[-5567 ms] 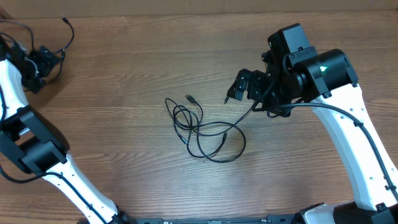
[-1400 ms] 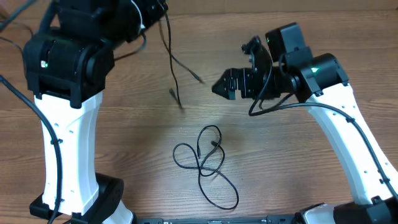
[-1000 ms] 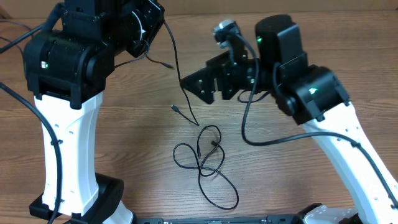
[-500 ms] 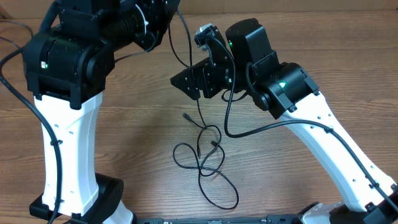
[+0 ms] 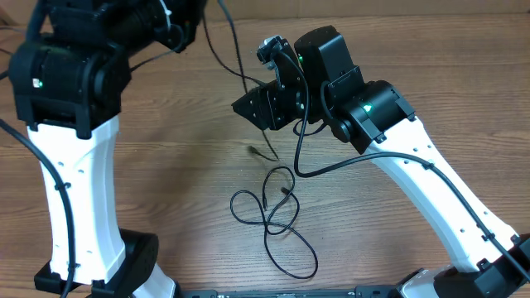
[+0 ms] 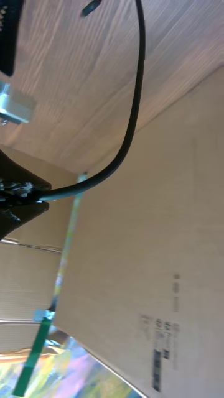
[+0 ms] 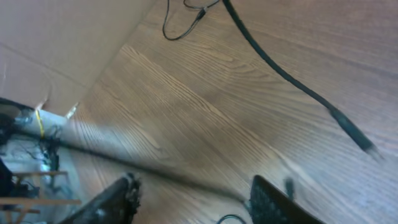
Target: Untangle cables
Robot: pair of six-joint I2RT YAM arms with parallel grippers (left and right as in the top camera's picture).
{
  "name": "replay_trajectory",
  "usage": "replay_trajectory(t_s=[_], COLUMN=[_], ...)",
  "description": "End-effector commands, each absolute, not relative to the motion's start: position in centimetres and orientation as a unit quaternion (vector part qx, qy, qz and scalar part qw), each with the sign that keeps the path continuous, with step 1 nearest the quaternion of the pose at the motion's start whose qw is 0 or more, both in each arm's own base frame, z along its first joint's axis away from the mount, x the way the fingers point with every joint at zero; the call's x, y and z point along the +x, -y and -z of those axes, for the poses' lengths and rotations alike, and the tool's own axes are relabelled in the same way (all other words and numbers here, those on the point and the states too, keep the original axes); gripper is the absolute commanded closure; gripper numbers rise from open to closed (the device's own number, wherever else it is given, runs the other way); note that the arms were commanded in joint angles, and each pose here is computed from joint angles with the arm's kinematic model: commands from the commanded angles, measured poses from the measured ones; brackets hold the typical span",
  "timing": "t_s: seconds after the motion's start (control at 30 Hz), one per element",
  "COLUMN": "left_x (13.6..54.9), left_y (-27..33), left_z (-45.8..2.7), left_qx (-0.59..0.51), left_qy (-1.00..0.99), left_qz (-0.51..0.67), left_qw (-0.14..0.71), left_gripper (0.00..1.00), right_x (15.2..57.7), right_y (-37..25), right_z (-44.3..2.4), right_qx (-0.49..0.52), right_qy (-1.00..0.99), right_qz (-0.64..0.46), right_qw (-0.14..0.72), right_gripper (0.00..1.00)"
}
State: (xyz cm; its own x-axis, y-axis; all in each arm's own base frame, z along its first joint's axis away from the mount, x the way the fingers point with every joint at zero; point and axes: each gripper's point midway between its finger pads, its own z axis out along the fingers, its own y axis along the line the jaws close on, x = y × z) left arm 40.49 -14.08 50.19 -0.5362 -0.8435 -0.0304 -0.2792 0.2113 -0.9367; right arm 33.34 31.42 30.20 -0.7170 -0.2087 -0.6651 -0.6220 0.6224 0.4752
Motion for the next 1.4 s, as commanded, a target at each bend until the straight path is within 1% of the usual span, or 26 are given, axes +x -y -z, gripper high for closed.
replay_trajectory(t_s=[0.0, 0.03, 0.07, 0.13, 0.17, 0.2, 0.23, 0.27, 0.43, 0.47, 0.5, 0.53, 0.57, 0.6, 0.67, 0.87, 0.9, 0.93, 0.97, 1.0, 1.03, 1.07, 1.13, 1.17, 1.23, 1.37], left_x=[40.1, 40.2, 40.2, 40.2, 40.1, 40.1, 40.1, 40.1, 40.1, 40.1, 40.0, 40.0, 40.0, 40.0, 40.0, 40.0, 40.1, 40.3, 40.4, 40.5, 40.3, 39.9, 39.3, 39.0, 38.4, 37.1], left_y=[14.0, 13.8, 13.8, 13.8, 13.9, 13.9, 13.9, 13.9, 13.9, 14.1, 14.2, 14.2, 14.2, 14.2, 14.2, 13.7, 13.1, 12.1, 11.2, 9.9, 9.1, 7.7, 6.7, 6.7, 7.1, 8.4], left_z=[-50.9, -50.9, -50.9, -50.9, -50.9, -50.9, -50.9, -50.9, -51.0, -51.1, -51.2, -51.2, -51.2, -51.2, -51.2, -50.3, -49.8, -49.2, -48.6, -47.7, -47.0, -45.9, -44.7, -44.3, -43.6, -42.2], left_qx=[-0.386, -0.389, -0.389, -0.389, -0.389, -0.391, -0.393, -0.393, -0.397, -0.394, -0.393, -0.392, -0.392, -0.392, -0.392, -0.400, -0.406, -0.411, -0.418, -0.427, -0.432, -0.440, -0.436, -0.427, -0.398, -0.349], left_qy=[-0.718, -0.716, -0.716, -0.716, -0.716, -0.715, -0.714, -0.714, -0.711, -0.710, -0.710, -0.710, -0.710, -0.710, -0.710, -0.718, -0.723, -0.729, -0.734, -0.742, -0.748, -0.759, -0.777, -0.787, -0.811, -0.849], left_qz=[0.504, 0.504, 0.504, 0.504, 0.505, 0.505, 0.506, 0.506, 0.510, 0.514, 0.517, 0.518, 0.517, 0.517, 0.518, 0.498, 0.480, 0.450, 0.424, 0.386, 0.358, 0.312, 0.269, 0.258, 0.246, 0.242], left_qw=[0.287, 0.286, 0.286, 0.285, 0.285, 0.284, 0.282, 0.282, 0.279, 0.275, 0.272, 0.272, 0.272, 0.272, 0.271, 0.276, 0.289, 0.311, 0.326, 0.344, 0.354, 0.364, 0.366, 0.363, 0.352, 0.314], left_gripper=[0.96, 0.96, 0.96, 0.96, 0.96, 0.96, 0.96, 0.96, 0.96, 0.96, 0.96, 0.96, 0.96, 0.96, 0.96, 0.96, 0.96, 0.94, 0.89, 0.79, 0.69, 0.57, 0.49, 0.46, 0.43, 0.38], right_x=[33.6, 33.6, 33.7, 33.7, 33.7, 33.7, 33.8, 33.8, 33.9, 33.9, 33.9, 33.9, 33.9, 33.9, 33.9, 33.1, 33.0, 32.7, 32.4, 32.0, 31.7, 31.2, 30.9, 30.9, 30.9, 30.2], right_y=[-31.4, -31.4, -31.4, -31.4, -31.4, -31.5, -31.5, -31.5, -31.6, -31.6, -31.6, -31.6, -31.6, -31.6, -31.6, -32.2, -32.1, -31.9, -31.9, -31.8, -31.6, -31.2, -31.1, -31.0, -31.0, -31.5], right_z=[-31.2, -31.2, -31.2, -31.2, -31.2, -31.3, -31.4, -31.5, -31.6, -31.6, -31.6, -31.6, -31.6, -31.6, -31.6, -32.6, -32.9, -33.2, -33.4, -33.7, -33.8, -33.9, -34.0, -34.1, -34.2, -34.6], right_qx=[-0.242, -0.240, -0.233, -0.230, -0.230, -0.230, -0.231, -0.231, -0.235, -0.235, -0.235, -0.235, -0.234, -0.234, -0.234, -0.232, -0.219, -0.213, -0.214, -0.216, -0.215, -0.214, -0.214, -0.215, -0.222, -0.272], right_qy=[-0.849, -0.850, -0.852, -0.852, -0.852, -0.851, -0.850, -0.849, -0.847, -0.847, -0.847, -0.847, -0.847, -0.847, -0.847, -0.837, -0.839, -0.840, -0.838, -0.837, -0.839, -0.841, -0.841, -0.841, -0.839, -0.818], right_qz=[-0.361, -0.362, -0.364, -0.365, -0.365, -0.366, -0.367, -0.367, -0.366, -0.366, -0.367, -0.367, -0.367, -0.367, -0.367, -0.400, -0.406, -0.409, -0.413, -0.416, -0.415, -0.413, -0.413, -0.413, -0.411, -0.416], right_qw=[0.300, 0.299, 0.296, 0.295, 0.295, 0.298, 0.299, 0.301, 0.304, 0.305, 0.305, 0.305, 0.304, 0.304, 0.305, 0.293, 0.289, 0.287, 0.285, 0.282, 0.280, 0.276, 0.275, 0.276, 0.280, 0.291], right_gripper=[0.64, 0.73, 0.77, 0.76, 0.66, 0.45, 0.32, 0.26, 0.26, 0.30, 0.40, 0.47, 0.57, 0.69, 0.96, 0.96, 0.96, 0.96, 0.96, 0.96, 0.96, 0.96, 0.96, 0.96, 0.96, 0.96])
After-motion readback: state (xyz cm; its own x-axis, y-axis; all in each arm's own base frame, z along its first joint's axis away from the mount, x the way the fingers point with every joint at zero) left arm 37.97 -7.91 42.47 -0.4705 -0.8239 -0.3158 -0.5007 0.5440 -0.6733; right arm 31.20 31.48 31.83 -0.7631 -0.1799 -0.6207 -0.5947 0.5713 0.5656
